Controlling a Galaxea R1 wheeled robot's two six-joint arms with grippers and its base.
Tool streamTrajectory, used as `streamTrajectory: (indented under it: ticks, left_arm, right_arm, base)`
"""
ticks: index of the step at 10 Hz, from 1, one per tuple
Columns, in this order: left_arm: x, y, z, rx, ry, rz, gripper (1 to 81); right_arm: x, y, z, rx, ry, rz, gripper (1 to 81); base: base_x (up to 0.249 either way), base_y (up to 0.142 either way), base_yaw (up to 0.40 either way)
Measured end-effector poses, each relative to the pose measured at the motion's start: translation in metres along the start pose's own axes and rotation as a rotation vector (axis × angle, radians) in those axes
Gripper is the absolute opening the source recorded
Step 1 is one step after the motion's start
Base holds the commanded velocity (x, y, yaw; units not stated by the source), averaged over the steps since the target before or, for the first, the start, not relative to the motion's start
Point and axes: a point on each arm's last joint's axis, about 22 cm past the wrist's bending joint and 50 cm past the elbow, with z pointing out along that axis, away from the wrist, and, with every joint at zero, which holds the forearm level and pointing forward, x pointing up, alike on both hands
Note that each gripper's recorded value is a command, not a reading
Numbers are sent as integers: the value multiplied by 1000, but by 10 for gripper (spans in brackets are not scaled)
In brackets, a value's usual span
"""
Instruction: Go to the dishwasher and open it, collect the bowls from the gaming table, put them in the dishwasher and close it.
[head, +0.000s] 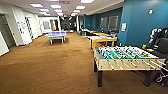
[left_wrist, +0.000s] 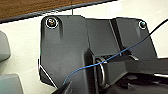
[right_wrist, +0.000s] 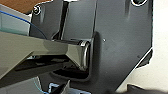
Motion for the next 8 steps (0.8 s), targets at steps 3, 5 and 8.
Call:
streamTrajectory:
  ticks: [3, 5, 8]
  left_arm:
    - [-3, 0, 0, 0, -3, -1, 811]
    - [0, 1, 0, -1, -1, 0, 811]
    - [-2, 1, 0, 0, -1, -1, 811]
  right_arm:
    - [2, 0, 0, 0, 2, -1, 811]
    - [1, -2, 0, 2, 0, -1, 811]
    - [-1, -2, 1, 2, -3, 0, 811]
  base:
    - [0, 0, 210]
    - [0, 0, 118]
    - [0, 0, 113]
